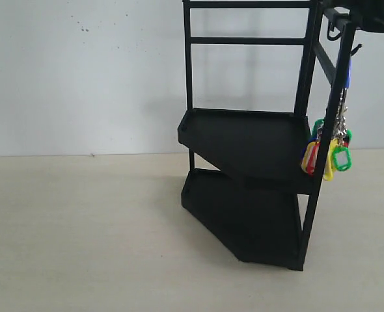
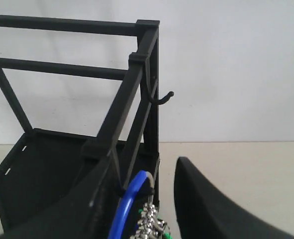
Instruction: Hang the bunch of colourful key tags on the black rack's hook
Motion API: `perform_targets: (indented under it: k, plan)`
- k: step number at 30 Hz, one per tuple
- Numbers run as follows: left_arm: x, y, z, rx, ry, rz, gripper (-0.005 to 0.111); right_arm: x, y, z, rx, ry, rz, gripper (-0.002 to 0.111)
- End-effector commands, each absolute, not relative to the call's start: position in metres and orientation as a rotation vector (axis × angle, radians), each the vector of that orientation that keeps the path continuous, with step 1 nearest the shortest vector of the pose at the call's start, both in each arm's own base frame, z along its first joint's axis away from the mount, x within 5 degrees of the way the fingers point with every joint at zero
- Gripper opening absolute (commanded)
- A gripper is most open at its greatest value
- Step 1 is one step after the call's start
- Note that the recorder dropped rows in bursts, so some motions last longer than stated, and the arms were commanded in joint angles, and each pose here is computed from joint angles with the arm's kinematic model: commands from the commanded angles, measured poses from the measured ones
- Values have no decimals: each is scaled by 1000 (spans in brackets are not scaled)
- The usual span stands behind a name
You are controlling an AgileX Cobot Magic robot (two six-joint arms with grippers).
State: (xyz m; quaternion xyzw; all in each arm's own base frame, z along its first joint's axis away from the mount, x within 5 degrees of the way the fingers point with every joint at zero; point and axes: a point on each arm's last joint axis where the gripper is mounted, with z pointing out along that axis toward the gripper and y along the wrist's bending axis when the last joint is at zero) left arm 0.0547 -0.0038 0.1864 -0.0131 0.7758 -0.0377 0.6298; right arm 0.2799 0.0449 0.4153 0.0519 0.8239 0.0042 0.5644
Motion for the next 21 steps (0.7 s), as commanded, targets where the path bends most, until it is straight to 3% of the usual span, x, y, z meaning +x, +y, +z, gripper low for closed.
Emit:
perform_targets:
  k: [1, 10, 12, 15, 21]
  plan:
    - [55, -4, 188, -24, 1766, -79, 4, 278, 43, 418, 148, 1945, 8, 39]
    - [55, -4, 188, -24, 1766, -79, 4, 246, 29, 428, 191, 2001, -77, 38]
    - [55, -4, 188, -24, 1766, -79, 4, 228, 25, 435, 188, 2016, -81, 30]
    - [55, -4, 188, -24, 1766, -79, 4, 198, 23, 434, 234, 2065, 27, 0]
    - [55, -4, 188, -24, 1766, -79, 4, 157, 30, 384, 219, 2206, 243, 0]
